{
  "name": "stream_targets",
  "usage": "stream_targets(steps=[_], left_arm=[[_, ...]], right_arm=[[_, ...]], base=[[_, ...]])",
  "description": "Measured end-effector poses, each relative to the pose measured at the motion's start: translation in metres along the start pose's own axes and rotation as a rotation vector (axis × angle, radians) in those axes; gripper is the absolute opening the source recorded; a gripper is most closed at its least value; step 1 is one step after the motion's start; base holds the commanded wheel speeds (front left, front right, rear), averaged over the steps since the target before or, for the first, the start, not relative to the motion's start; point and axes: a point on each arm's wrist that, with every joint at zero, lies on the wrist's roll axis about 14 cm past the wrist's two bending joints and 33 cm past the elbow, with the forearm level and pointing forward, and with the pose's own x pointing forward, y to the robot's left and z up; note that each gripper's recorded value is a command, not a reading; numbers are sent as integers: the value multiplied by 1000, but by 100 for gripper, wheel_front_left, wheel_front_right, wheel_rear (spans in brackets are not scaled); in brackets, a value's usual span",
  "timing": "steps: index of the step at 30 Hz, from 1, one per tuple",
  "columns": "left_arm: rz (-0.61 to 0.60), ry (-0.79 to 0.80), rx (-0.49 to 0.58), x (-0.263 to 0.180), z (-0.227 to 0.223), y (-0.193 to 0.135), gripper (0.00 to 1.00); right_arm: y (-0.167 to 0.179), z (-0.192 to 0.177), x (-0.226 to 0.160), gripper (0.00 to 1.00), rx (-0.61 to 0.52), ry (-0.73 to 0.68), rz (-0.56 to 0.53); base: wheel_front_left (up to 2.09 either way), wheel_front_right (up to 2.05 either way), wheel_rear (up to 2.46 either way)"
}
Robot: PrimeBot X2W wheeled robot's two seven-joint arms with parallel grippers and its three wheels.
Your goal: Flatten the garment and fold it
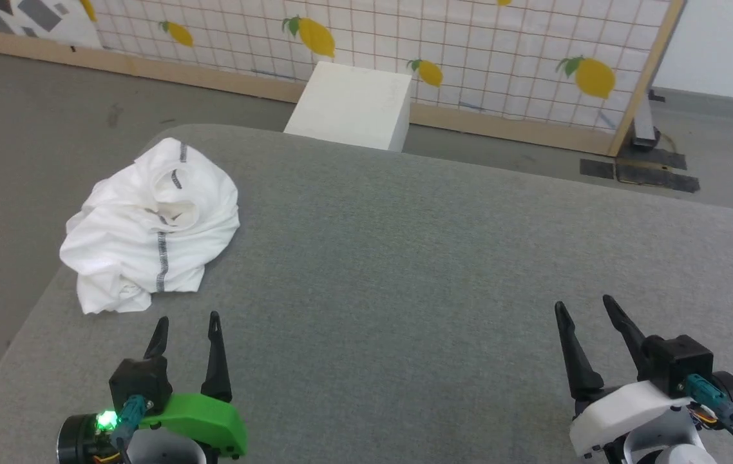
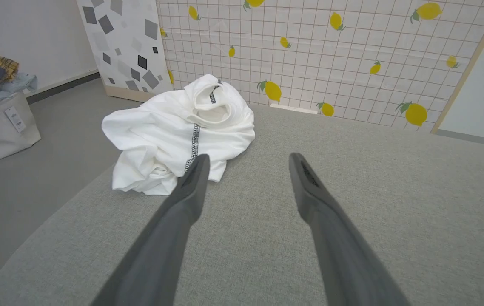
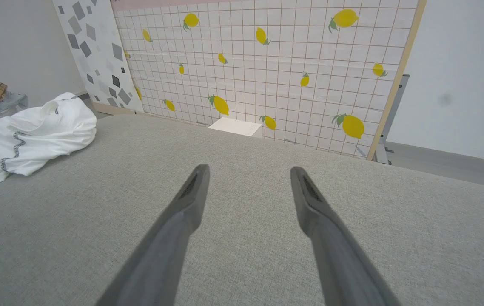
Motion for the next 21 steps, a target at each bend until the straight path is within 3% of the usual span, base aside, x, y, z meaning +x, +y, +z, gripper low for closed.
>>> stream_targets(steps=[21], left_arm=[[148,-2,-13,-30,-7,43,100]], right_arm=[[48,-10,18,100,21,18,148]], base=[[0,0,0]])
